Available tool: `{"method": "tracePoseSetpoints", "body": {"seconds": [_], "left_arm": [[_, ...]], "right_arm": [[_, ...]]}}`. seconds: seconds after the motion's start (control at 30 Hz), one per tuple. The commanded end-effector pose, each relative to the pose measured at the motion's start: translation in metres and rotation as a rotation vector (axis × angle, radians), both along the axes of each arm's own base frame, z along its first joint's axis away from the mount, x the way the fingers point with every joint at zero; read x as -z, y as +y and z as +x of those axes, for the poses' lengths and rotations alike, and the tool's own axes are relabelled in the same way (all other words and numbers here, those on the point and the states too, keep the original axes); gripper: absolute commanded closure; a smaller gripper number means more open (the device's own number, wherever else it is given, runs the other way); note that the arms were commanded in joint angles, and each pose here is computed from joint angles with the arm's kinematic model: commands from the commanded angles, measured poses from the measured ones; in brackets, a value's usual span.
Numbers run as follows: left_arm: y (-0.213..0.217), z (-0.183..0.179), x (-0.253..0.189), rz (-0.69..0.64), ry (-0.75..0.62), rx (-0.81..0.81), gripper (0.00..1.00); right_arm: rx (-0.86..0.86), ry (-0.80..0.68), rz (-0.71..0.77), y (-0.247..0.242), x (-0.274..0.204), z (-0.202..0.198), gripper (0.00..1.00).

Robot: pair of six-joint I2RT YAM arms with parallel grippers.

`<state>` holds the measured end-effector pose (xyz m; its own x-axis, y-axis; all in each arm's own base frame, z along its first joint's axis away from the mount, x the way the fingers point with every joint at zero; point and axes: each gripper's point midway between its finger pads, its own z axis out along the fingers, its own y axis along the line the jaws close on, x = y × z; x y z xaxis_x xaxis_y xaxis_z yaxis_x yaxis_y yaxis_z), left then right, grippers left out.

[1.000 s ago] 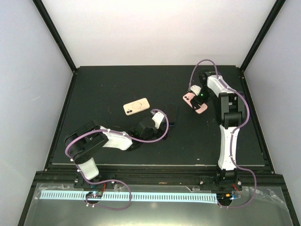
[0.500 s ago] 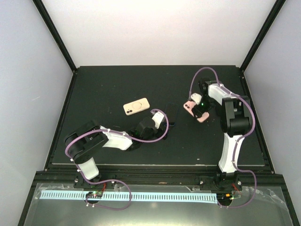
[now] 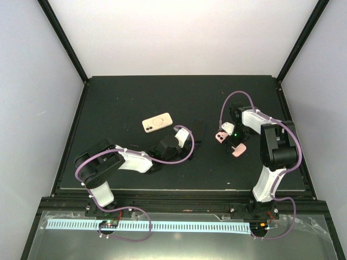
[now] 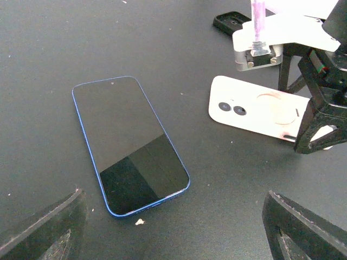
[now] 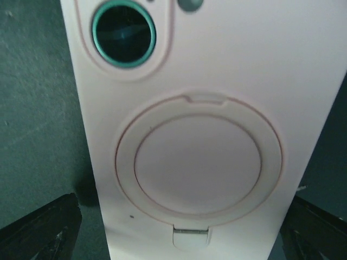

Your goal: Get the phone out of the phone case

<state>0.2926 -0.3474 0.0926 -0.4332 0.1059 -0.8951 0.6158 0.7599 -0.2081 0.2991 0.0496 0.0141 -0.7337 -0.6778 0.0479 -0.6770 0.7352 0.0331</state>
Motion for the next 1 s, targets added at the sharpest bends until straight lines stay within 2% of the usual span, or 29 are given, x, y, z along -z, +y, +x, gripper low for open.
{"method": "tracePoseSetpoints", "body": {"seconds": [0.0,0.3,0.4,0.5,0.7,0.83,0.87,0.97], "left_arm": [[0.0,0.004,-0.018,-0.042,-0.045,-0.016,0.11],[0.0,0.004,-0.019,-0.043,-0.05,-0.015,0.11],[0.001,0.004,-0.019,-0.047,-0.044,-0.021,0.11],[0.001,0.002,-0.021,-0.061,-0.033,-0.022,0.12],[0.03,-0.017,-0.069,-0.141,-0.049,-0.051,0.15],[0.048,-0.058,-0.111,-0.136,-0.072,0.032,0.2],[0.053,-0.073,-0.132,-0.139,-0.124,0.068,0.2],[0.057,-0.12,-0.162,-0.039,-0.237,0.228,0.23]], "right_arm": [[0.013,-0.002,0.009,0.014,0.014,0.007,0.03],[0.048,-0.018,-0.053,0.007,0.027,0.009,0.21],[0.044,-0.031,-0.031,0.01,0.02,0.007,0.32],[-0.007,-0.047,0.095,0.029,-0.004,0.002,0.4],[-0.181,-0.075,0.432,0.077,-0.079,-0.037,0.42],[-0.339,-0.025,0.628,0.102,-0.117,-0.08,0.41],[-0.377,-0.019,0.659,0.107,-0.124,-0.089,0.41],[-0.477,-0.026,0.705,0.12,-0.138,-0.11,0.4]]}}
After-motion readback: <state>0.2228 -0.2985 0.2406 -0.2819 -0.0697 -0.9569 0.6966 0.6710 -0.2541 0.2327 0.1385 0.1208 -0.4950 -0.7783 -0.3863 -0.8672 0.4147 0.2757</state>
